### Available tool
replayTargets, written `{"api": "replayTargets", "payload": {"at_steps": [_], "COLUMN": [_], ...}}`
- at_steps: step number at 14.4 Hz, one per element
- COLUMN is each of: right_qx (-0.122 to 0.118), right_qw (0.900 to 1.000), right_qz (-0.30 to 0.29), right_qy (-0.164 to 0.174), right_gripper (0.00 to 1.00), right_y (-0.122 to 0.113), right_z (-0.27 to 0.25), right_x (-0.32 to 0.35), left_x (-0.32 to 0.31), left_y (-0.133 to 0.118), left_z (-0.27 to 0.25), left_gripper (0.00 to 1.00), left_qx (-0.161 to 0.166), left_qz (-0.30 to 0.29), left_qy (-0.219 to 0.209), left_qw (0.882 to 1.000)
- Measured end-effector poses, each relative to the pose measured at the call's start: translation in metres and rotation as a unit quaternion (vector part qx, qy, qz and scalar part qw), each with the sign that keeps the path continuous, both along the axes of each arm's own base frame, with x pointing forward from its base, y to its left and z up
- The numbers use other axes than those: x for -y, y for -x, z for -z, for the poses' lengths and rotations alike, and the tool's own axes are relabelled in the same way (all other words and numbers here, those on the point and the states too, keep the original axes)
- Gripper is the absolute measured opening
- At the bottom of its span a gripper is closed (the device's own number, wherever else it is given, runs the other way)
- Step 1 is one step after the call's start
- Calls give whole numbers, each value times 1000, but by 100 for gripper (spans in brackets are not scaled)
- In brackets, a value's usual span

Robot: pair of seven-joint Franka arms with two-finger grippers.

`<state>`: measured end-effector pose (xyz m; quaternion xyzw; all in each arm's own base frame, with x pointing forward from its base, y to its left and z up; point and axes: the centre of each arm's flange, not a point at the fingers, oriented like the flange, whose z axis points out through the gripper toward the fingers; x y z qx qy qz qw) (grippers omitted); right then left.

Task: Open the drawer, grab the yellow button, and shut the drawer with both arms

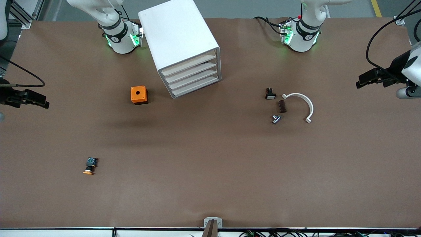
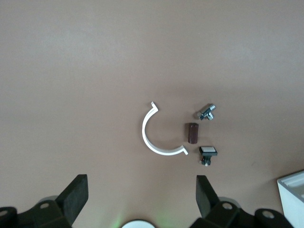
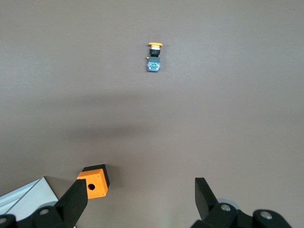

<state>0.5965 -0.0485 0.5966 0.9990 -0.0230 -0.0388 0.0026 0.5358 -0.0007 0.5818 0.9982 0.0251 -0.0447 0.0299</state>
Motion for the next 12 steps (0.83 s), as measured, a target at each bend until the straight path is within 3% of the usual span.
{"api": "replayTargets", "payload": {"at_steps": [6, 12], "right_qx": [8, 9], "right_qw": [1000, 1000], "right_qz": [2, 4], "right_qy": [-2, -7], "right_gripper": [100, 100], "right_y": [15, 41], "right_z": [-16, -27], "right_x": [3, 5], "left_x": [3, 7], "left_y": [-4, -23], "left_z": [-6, -22], "left_gripper": [100, 100], "left_qx": [58, 84], "left_qz": [-1, 3], "left_qy": [-1, -1], "left_qw": [998, 996]}}
